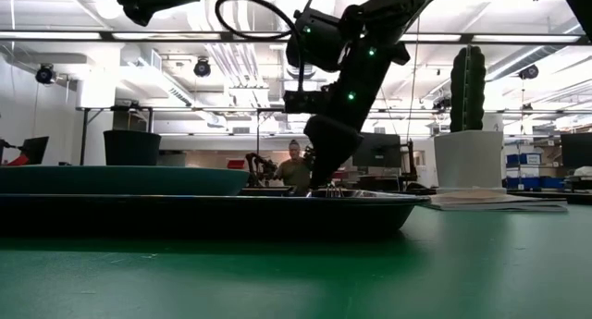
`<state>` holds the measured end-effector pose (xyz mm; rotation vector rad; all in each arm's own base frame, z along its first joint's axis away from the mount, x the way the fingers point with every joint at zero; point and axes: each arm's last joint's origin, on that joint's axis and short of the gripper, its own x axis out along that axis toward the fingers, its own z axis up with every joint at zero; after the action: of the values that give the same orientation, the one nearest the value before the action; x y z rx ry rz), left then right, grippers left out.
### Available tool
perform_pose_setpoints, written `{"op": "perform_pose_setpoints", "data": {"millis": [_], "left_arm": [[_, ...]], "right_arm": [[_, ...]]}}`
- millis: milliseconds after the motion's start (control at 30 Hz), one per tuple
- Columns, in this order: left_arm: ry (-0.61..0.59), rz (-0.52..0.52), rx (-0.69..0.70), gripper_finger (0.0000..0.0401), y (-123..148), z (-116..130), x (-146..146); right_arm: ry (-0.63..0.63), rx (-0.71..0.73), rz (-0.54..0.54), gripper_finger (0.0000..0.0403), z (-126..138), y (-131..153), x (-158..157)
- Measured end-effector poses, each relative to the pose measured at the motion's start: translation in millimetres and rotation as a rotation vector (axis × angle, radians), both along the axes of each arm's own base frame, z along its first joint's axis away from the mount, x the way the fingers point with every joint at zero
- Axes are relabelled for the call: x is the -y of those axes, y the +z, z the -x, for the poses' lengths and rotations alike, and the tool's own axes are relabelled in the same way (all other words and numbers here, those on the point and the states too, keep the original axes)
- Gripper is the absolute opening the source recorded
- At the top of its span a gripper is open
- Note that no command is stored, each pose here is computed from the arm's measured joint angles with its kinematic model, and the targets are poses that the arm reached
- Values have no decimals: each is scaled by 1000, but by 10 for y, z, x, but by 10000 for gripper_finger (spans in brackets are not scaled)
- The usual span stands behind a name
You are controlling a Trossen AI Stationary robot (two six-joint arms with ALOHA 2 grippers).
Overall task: Pick and place plate/cup/fork/spoon on tray
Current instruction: Adjust the blue spoon on the black serving tray
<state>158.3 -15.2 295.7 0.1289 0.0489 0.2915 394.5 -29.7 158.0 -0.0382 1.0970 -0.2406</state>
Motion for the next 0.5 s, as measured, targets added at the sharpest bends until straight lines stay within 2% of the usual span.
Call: {"op": "perform_pose_setpoints", "data": {"millis": [167,500], "left_arm": [[0,0,0,17,0,0,0],[0,2,0,17,-1,0,0]], "right_arm": [[-16,-27,-10,9,27,-13,-2],[-27,17,11,9,9,-39,4]]}}
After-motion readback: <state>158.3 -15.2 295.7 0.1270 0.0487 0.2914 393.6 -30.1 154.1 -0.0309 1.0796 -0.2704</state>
